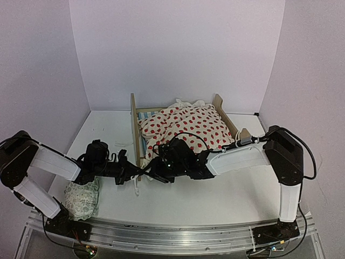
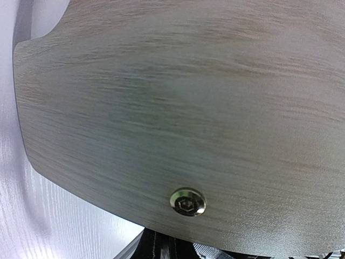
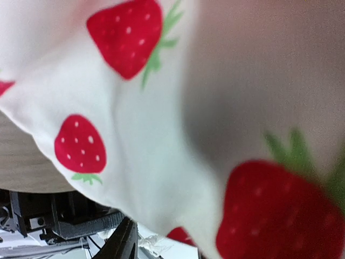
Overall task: Set up the pet bed
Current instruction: Tie the left ropes of the mattress closest to the robot on the bed frame base.
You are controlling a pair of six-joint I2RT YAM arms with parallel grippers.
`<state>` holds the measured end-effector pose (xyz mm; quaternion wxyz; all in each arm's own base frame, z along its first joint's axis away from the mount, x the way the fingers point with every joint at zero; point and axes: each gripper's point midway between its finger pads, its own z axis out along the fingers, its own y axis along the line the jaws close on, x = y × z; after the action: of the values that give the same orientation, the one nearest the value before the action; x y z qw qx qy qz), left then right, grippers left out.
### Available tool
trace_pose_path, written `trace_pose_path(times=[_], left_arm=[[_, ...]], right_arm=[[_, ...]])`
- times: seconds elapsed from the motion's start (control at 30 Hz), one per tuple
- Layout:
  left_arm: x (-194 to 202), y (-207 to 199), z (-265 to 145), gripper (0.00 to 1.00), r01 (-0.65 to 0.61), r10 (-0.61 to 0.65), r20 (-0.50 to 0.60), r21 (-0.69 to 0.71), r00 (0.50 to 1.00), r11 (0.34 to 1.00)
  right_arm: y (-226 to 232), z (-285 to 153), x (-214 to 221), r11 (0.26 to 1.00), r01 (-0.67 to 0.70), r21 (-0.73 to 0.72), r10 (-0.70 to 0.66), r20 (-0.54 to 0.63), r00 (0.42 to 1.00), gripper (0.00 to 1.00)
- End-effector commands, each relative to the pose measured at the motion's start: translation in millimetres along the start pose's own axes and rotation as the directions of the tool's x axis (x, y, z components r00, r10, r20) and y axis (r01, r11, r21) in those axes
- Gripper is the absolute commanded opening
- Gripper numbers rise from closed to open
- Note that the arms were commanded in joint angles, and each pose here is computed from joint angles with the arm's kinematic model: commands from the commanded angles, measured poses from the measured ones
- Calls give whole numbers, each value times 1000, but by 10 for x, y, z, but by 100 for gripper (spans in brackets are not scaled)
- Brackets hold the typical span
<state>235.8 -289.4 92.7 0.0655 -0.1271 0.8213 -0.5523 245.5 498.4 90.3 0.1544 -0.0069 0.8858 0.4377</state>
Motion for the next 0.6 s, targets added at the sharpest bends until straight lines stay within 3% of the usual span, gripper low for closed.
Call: trace_pose_path(times=[0.0,0.17,0.57], left_arm=[[2,-381,-36,3,-86,87,-6,100,996,991],[11,-380,-36,3,-87,89,-13,96,996,992],[0,-390,-17,3,-92,95,-21,92,995,991]], right_arm=[[-35,19,-161,999,-33,17,31,101,994,37],[-59,28,-241,998,-54,31,49,146,988,36],[-50,104,-160,986,-165,15,162,118,980,38]])
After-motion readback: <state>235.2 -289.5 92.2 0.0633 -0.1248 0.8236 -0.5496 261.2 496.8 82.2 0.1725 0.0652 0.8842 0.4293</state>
